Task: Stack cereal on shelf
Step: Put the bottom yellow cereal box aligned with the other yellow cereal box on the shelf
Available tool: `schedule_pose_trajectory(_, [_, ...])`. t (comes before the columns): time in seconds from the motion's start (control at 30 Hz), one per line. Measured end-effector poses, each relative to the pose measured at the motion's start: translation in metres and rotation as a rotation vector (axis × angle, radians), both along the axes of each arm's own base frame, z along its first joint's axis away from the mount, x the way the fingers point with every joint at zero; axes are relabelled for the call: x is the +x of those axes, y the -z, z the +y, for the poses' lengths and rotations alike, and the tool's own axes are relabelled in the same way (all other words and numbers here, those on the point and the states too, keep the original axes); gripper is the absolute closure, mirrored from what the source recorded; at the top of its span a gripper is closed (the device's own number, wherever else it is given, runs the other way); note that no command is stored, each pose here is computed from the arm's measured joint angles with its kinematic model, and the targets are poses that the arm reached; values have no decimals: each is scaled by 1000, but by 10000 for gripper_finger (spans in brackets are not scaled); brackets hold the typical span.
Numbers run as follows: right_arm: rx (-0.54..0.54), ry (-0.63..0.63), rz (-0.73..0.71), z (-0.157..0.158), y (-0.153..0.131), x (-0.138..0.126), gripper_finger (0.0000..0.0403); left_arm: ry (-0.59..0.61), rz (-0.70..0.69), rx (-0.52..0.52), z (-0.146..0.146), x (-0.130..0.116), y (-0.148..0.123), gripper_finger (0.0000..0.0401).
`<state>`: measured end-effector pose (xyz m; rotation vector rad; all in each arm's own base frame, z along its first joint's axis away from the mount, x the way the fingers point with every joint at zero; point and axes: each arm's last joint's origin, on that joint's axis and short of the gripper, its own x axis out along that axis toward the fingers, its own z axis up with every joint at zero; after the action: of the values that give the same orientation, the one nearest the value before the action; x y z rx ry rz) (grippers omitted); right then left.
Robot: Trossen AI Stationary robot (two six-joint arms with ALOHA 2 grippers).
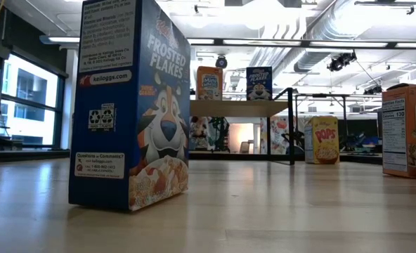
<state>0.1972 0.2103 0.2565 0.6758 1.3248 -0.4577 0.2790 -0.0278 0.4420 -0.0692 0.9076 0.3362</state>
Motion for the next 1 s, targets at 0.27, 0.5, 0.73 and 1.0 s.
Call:
schedule_pose_trajectory(0.27, [-23,-2,34,4,9,3,178,-7,-4,-6,0,0,0,189])
schedule_pose_trajectory(0.5, [-41,-3,63,6,17,5,194,-9,-9,-3,0,0,0,189])
schedule_pose_trajectory(0.73, [-46,-2,58,6,17,5,238,-9,-9,14,1,1,-1,189])
schedule_pose_trajectory(1.0, [-56,-37,48,6,17,5,255,-33,-13,-21,5,1,0,189])
